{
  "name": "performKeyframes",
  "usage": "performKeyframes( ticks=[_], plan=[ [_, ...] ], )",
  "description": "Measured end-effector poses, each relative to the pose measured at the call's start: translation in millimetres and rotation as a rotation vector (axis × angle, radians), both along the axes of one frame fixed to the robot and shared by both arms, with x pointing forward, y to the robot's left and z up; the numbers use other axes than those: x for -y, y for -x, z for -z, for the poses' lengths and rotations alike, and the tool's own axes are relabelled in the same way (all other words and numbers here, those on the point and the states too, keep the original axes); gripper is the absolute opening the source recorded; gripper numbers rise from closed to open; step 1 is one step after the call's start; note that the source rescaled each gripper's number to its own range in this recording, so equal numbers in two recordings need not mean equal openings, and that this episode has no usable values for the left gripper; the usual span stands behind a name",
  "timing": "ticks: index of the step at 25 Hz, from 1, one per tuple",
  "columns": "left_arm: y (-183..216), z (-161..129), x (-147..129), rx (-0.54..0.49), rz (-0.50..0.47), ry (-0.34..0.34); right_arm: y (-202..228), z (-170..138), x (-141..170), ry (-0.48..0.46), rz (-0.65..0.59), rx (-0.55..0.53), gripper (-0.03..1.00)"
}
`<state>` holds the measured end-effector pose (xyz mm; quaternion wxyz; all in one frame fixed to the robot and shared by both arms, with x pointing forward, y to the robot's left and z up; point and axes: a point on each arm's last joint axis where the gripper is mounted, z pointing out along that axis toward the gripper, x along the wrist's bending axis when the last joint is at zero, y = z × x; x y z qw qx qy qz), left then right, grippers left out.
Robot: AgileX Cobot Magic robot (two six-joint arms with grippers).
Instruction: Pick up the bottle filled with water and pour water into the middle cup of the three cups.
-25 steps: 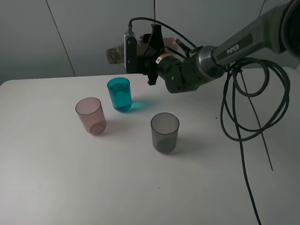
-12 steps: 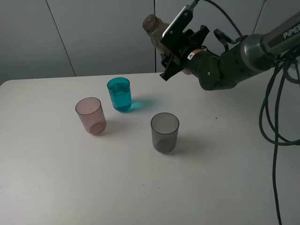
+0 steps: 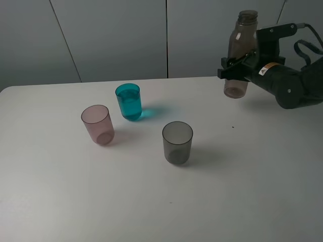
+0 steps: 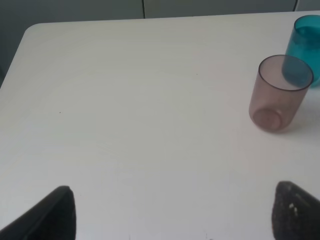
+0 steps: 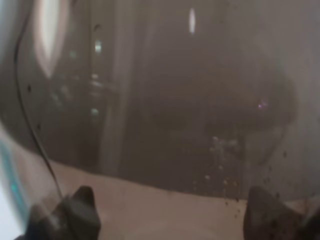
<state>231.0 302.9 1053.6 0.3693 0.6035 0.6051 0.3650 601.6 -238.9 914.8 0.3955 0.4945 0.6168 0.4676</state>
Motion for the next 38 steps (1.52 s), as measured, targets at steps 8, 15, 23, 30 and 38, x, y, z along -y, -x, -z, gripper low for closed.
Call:
performKeyframes(
  ticks=[8, 15, 23, 30, 38],
  plan=[
    [0, 0, 0, 0.0, 0.0, 0.0, -7, 23, 22, -0.066, 0.059, 0.082, 0.0],
    [0, 0, 0, 0.0, 0.0, 0.0, -6, 54, 23, -0.05, 0.059, 0.06, 0.0],
    [0, 0, 0, 0.0, 0.0, 0.0, -6, 59, 23, -0.027, 0.054, 0.052, 0.0],
    [0, 0, 0, 0.0, 0.0, 0.0, -6, 63, 24, -0.021, 0.057, 0.016, 0.01],
    [0, 0, 0, 0.0, 0.0, 0.0, -5, 64, 25, -0.033, 0.064, -0.004, 0.88]
  ],
)
